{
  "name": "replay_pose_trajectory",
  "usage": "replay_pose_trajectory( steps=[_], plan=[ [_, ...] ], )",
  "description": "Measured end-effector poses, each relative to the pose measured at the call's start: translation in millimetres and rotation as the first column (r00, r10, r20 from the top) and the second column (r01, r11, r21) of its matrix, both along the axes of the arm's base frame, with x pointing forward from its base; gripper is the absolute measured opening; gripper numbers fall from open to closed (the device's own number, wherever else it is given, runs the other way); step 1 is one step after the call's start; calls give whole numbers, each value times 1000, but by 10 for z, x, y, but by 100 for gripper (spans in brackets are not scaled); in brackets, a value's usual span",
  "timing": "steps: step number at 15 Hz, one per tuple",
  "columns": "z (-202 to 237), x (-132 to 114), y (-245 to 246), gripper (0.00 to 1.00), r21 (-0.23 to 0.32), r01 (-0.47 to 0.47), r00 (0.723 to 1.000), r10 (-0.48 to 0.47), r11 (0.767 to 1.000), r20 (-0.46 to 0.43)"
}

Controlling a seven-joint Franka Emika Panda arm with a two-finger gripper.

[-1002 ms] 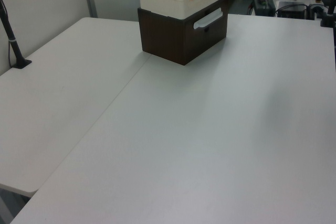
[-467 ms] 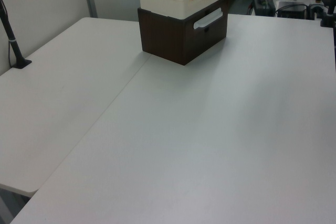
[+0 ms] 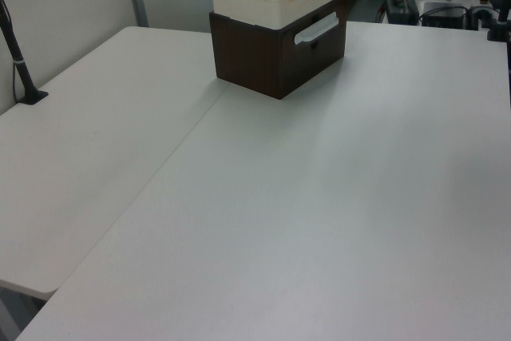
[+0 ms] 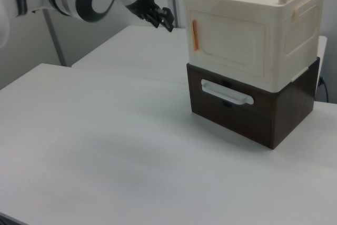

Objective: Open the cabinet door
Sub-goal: 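Move the gripper toward the orange handle on the cream cabinet door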

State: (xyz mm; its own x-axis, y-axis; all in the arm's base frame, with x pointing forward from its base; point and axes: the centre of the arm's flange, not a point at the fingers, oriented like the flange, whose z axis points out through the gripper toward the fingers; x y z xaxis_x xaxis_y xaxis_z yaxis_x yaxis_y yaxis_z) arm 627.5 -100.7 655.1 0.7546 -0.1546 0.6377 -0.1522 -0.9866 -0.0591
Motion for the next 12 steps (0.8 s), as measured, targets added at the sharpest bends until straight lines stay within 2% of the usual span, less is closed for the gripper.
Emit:
replay_pose_trajectory(
  steps=[6,12],
  plan=[
    [-283,348,-50,55,-12,49,984,-46,999,173],
    [-471,499,-72,55,-13,60,980,-56,998,191]
  ],
)
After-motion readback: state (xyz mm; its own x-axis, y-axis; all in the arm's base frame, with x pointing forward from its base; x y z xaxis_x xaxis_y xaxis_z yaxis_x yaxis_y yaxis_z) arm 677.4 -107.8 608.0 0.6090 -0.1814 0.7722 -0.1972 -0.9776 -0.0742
